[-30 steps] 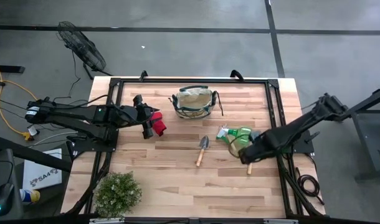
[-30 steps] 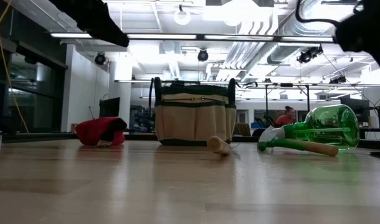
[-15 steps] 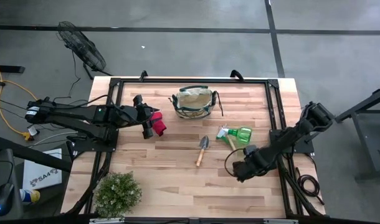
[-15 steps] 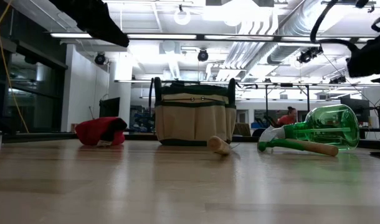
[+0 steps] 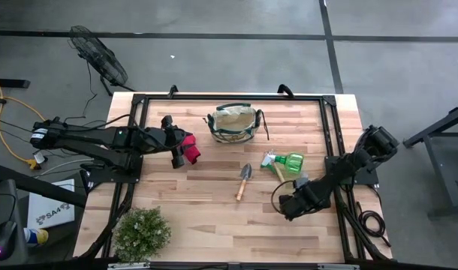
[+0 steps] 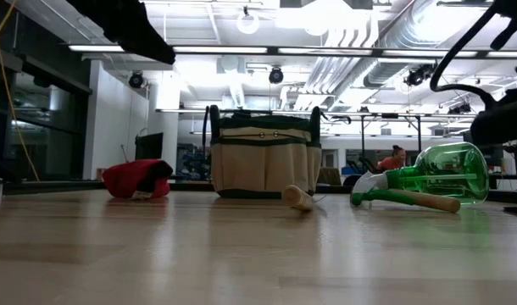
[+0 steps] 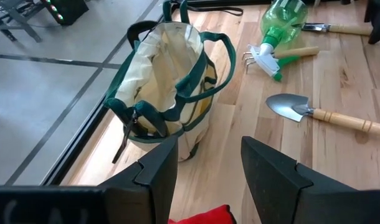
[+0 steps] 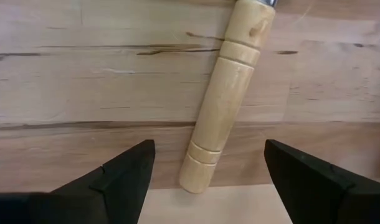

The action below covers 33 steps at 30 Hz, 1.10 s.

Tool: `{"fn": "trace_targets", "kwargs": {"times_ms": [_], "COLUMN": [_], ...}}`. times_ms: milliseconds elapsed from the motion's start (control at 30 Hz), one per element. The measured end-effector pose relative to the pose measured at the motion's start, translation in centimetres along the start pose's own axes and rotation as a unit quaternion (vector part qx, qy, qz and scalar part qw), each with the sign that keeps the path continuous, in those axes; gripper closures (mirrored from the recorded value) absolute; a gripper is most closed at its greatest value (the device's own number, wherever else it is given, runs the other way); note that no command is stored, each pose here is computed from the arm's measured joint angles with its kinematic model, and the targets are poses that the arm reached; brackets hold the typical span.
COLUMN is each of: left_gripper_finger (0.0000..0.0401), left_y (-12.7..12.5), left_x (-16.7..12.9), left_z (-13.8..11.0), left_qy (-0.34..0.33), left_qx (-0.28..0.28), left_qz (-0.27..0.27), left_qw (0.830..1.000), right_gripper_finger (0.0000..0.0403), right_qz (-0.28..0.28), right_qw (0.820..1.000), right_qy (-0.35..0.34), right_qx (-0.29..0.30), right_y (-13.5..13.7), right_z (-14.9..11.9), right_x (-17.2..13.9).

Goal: Pick & Place Garden tools in Gardening bag
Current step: Put the right brown trowel into the gardening bag

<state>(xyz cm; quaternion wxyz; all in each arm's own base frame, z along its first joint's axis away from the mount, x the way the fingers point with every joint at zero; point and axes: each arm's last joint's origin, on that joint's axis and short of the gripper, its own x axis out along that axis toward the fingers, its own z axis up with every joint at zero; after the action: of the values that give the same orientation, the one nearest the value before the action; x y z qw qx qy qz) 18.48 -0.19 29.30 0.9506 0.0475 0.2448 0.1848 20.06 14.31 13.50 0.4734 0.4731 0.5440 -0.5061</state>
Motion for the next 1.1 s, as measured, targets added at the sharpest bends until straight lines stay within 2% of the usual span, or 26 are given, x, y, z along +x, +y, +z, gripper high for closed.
{"fn": "trace_targets", "kwargs": {"times_ms": [200, 600, 1100], "left_gripper_finger": [0.0231, 0.0231, 0.0231], "left_y": [0.00, -0.04, -0.05], "left_x": [0.00, 0.00, 0.01], "left_z": [0.00, -0.06, -0.06], "left_qy": [0.000, 0.003, 0.003], "left_qx": [-0.001, -0.005, -0.006], "left_qz": [0.000, -0.007, -0.008], "left_qw": [1.000, 1.000, 1.000], "right_gripper_finger": [0.0113, 0.0218, 0.0294], "right_qz": [0.002, 0.008, 0.008], "right_qw": [1.000, 1.000, 1.000], "right_qy": [-0.002, -0.006, -0.008], "right_qx": [0.005, 0.002, -0.008], "right_y": [-0.08, 0.00, 0.01], "right_z": [0.11, 0.12, 0.15], "right_x": [0.31, 0.38, 0.42]}}
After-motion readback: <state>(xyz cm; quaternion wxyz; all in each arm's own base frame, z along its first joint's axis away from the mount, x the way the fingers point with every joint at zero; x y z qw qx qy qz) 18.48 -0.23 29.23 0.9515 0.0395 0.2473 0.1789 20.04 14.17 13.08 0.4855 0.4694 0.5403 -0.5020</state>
